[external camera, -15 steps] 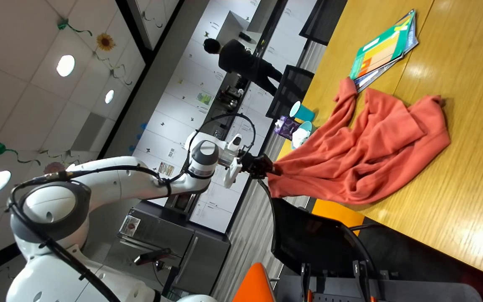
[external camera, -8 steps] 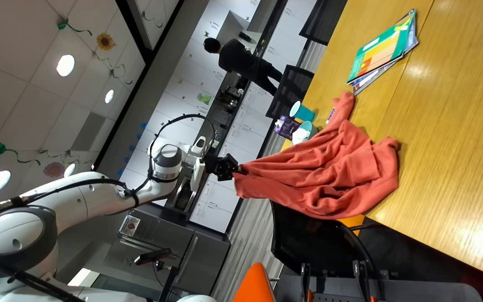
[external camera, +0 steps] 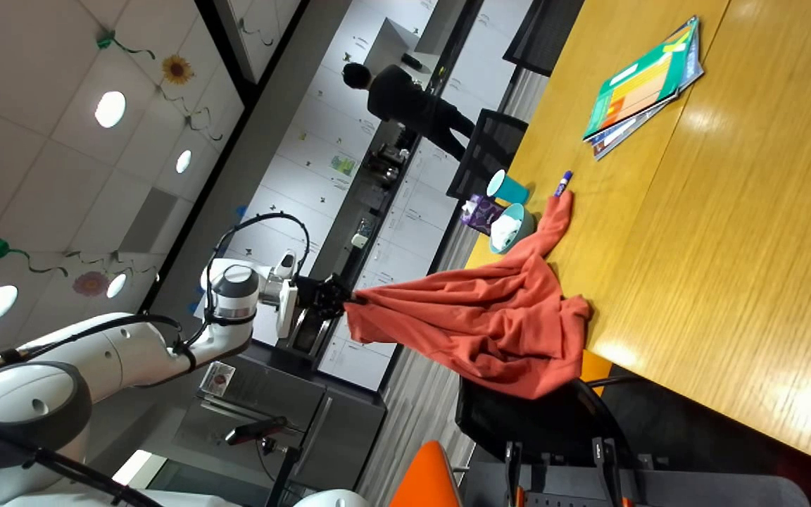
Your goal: Hang the shirt on the back of the chair
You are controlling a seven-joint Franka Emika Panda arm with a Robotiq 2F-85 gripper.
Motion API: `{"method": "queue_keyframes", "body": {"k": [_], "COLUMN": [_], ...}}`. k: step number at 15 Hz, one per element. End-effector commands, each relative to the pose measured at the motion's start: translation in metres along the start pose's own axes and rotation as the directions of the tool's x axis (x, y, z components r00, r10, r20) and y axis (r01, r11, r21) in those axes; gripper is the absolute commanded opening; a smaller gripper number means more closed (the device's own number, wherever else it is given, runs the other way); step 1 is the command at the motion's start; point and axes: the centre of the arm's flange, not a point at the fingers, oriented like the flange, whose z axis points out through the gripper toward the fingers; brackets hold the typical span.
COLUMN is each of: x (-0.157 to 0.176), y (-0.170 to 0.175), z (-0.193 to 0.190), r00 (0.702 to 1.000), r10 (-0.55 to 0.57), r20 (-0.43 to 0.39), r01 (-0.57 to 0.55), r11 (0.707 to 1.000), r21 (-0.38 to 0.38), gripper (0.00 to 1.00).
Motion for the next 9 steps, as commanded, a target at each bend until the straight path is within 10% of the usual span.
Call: {"method": "queue_keyframes", "body": {"k": [1, 9], "x": [0.007, -0.018], "y": [-0.041, -0.128], "z": [-0.030, -0.028], "r00": [0.992, 0.912], "r10": [-0.112, -0.364], "r20": [0.051, 0.190], "r01": [0.110, 0.348], "r11": [0.993, 0.930], "r21": [0.039, 0.116], "gripper": [0.04, 0.04]}}
